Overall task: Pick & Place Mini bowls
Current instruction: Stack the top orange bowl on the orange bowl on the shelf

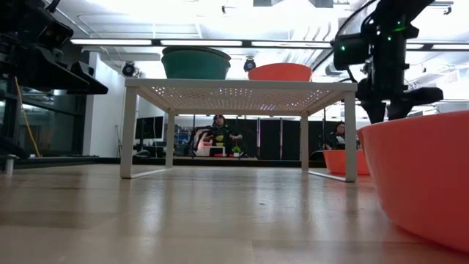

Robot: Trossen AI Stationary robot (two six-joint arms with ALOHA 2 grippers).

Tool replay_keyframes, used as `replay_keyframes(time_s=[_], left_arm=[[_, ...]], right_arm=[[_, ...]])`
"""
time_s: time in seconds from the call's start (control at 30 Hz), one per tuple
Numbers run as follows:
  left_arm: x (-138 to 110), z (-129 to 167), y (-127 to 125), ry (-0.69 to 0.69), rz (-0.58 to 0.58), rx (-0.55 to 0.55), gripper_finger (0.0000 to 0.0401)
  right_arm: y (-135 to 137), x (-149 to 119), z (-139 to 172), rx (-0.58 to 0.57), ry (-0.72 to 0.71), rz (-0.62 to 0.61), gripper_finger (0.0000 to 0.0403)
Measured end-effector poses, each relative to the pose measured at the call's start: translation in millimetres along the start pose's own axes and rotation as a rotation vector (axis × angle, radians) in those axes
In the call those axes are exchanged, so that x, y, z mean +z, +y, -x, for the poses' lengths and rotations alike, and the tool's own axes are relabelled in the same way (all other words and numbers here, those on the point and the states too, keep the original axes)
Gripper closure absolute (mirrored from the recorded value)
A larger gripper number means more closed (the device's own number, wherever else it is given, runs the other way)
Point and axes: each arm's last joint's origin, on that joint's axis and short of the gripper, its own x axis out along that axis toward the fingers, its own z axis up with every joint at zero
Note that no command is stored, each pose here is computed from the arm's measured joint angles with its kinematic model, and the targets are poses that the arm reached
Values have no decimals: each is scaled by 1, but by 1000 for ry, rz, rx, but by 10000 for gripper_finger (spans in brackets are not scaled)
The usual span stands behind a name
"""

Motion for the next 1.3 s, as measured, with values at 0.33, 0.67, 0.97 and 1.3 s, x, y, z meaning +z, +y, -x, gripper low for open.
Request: replay_keyframes(time_s=[0.33, 0.67, 0.97, 1.3], left_arm=[[0, 0, 0, 1, 0, 4, 176], [0, 0, 0, 0, 0, 3, 176], [0, 0, 0, 0, 0, -2, 176], [0, 0, 0, 0, 0, -1, 176]], right_arm=[[-5, 3, -28, 93, -16, -125, 293], [-11, 2, -37, 86, -12, -166, 294], [-11, 3, -37, 81, -27, -162, 334], [-11, 3, -37, 81, -36, -141, 380]])
